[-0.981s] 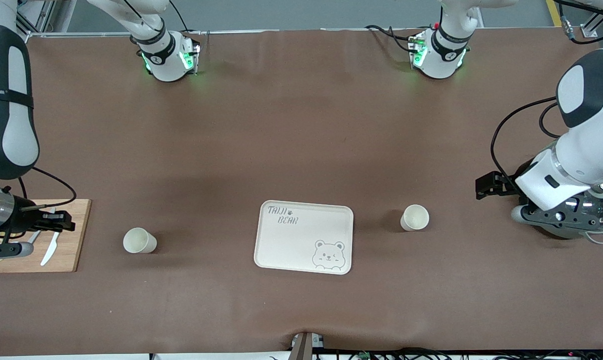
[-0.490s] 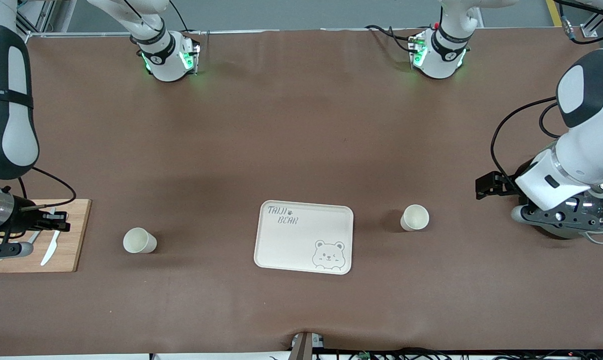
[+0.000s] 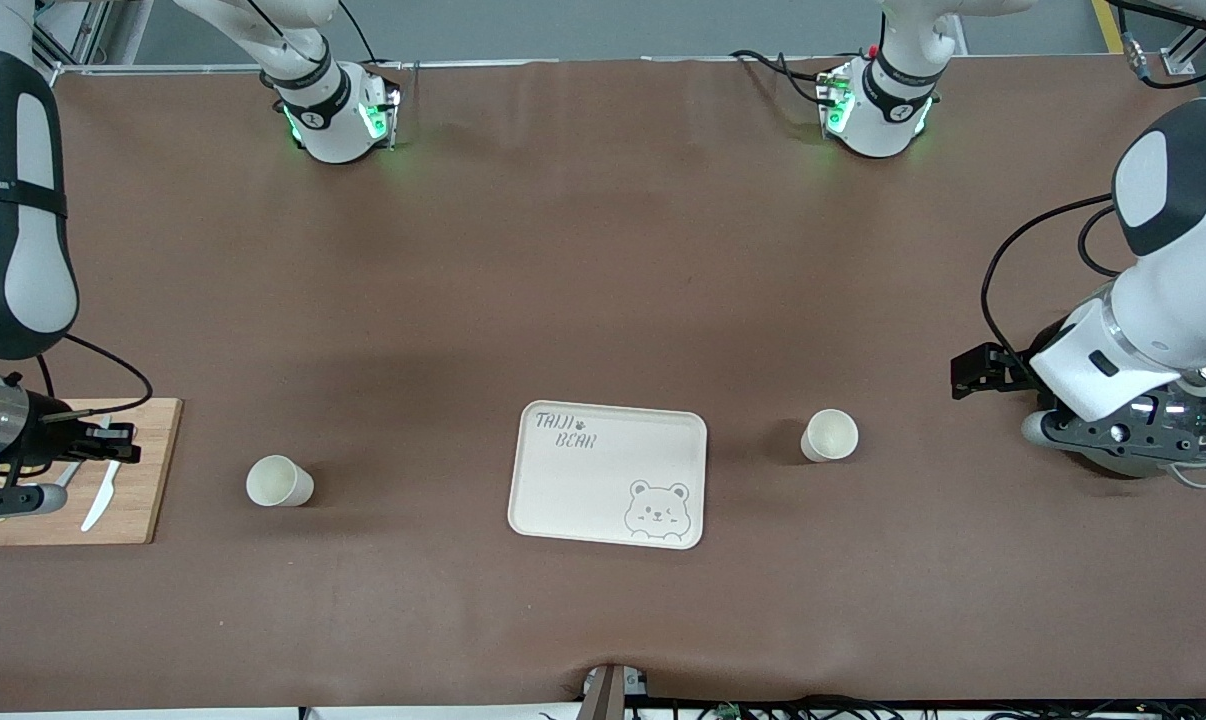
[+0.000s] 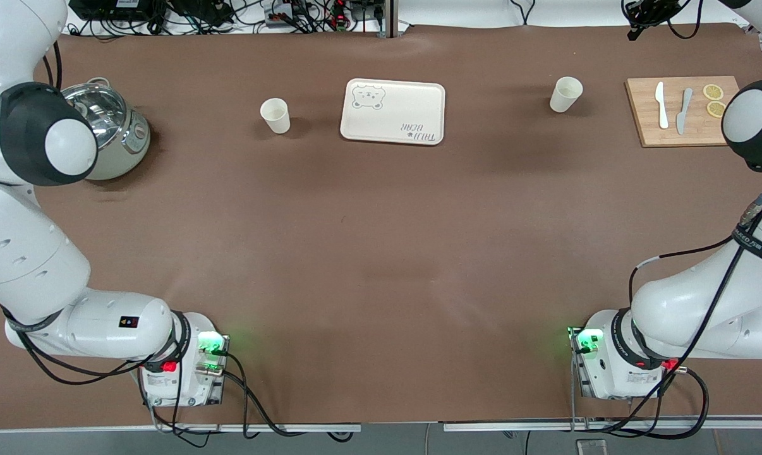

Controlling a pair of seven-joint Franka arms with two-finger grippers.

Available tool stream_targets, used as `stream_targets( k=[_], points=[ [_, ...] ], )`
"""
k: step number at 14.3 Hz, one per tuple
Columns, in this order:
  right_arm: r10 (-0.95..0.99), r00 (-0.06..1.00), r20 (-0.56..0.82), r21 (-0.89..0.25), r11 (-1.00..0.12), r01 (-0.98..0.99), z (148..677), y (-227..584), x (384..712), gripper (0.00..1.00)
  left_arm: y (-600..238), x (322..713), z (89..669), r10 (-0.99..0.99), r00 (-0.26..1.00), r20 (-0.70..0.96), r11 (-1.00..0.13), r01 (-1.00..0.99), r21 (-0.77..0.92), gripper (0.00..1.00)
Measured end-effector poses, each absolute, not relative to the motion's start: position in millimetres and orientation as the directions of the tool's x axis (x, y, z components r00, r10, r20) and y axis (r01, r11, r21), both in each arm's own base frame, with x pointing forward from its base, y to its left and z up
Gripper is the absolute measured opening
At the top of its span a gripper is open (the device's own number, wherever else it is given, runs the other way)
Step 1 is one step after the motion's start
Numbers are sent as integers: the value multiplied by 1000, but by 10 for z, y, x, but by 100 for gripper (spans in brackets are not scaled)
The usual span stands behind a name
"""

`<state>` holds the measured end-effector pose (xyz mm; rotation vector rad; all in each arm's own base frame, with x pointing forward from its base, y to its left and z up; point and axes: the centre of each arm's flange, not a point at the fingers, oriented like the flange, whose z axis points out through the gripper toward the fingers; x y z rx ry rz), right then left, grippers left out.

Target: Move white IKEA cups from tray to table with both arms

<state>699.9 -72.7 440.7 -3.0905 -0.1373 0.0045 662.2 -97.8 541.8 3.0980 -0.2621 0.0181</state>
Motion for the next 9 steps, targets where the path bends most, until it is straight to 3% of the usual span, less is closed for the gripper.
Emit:
stream_targets(
  k=[1, 2, 9],
  points=[
    [89, 996, -1, -48, -995, 89, 4407, -727, 6999, 1, -978, 6623, 5414, -168, 986, 14, -985, -168, 31, 100],
    [89, 996, -1, -48, -995, 89, 4407, -727, 6999, 7, -978, 6624, 5412, -168, 986, 13, -985, -168, 31, 100],
    [90, 996, 10, -46, -995, 90, 4507, -719, 6990, 76, -979, 6629, 5393, -168, 986, 11, -985, -168, 32, 100]
  ],
)
